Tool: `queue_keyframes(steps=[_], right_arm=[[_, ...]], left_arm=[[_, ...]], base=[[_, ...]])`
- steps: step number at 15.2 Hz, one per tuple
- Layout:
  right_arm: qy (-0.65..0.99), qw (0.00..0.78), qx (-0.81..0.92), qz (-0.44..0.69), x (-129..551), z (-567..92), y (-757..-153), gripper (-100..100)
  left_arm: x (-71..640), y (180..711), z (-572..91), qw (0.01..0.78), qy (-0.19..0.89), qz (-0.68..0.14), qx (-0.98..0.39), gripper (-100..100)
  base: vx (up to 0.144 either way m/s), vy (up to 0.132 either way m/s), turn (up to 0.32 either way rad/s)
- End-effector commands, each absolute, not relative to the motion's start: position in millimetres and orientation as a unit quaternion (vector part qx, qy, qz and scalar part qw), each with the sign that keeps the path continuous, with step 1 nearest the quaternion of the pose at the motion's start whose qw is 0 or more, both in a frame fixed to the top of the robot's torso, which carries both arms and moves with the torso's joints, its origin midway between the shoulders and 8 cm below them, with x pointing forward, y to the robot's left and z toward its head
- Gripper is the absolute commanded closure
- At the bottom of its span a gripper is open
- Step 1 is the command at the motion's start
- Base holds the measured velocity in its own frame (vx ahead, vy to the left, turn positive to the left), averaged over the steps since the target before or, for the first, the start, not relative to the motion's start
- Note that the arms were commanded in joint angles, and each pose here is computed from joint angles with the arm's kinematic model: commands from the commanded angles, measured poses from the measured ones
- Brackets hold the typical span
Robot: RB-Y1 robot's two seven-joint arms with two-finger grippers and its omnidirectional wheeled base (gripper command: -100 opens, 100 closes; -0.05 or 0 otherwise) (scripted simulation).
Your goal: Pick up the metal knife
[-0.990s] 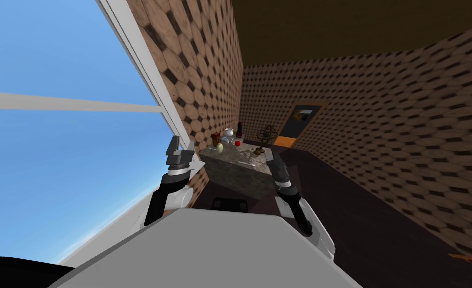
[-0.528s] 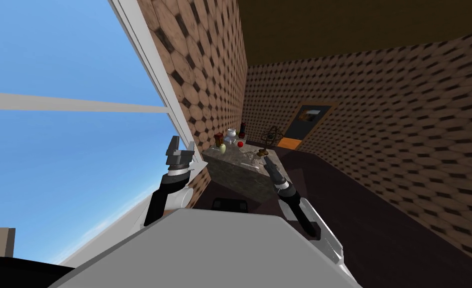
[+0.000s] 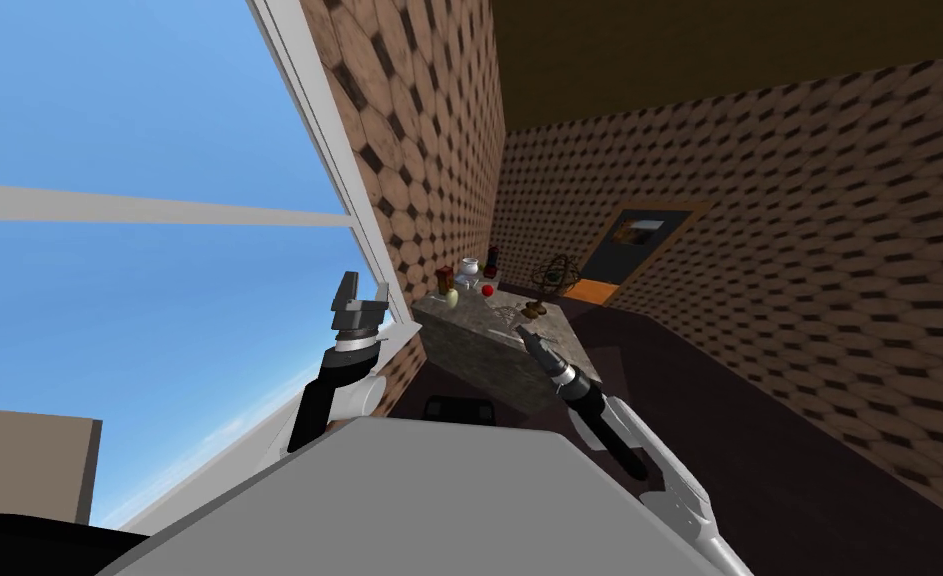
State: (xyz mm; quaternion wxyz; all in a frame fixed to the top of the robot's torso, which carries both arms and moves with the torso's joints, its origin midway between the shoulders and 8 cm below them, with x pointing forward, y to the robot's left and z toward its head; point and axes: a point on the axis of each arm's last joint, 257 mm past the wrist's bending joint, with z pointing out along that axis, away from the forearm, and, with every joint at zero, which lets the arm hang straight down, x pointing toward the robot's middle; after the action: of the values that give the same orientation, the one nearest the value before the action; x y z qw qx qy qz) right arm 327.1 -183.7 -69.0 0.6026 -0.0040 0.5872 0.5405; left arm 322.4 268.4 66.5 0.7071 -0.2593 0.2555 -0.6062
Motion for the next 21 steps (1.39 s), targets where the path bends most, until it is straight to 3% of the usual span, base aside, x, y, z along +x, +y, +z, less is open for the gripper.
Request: queue_keyframes(steps=[1,21], right_arm=[[0.62,0.586,-0.02,0.521,327,-90,-186,-100],[0.814,0.428,-0.167,0.356,289,-232,-245,-100]], left_arm=[[322,268,67,0.707,0.256,-0.606,-0.259,0],[322,268,67,0.707,0.256,-0.606,-0.259,0]], base=[[0.028,0.026,0.105],[0.039,0.032,0.124]])
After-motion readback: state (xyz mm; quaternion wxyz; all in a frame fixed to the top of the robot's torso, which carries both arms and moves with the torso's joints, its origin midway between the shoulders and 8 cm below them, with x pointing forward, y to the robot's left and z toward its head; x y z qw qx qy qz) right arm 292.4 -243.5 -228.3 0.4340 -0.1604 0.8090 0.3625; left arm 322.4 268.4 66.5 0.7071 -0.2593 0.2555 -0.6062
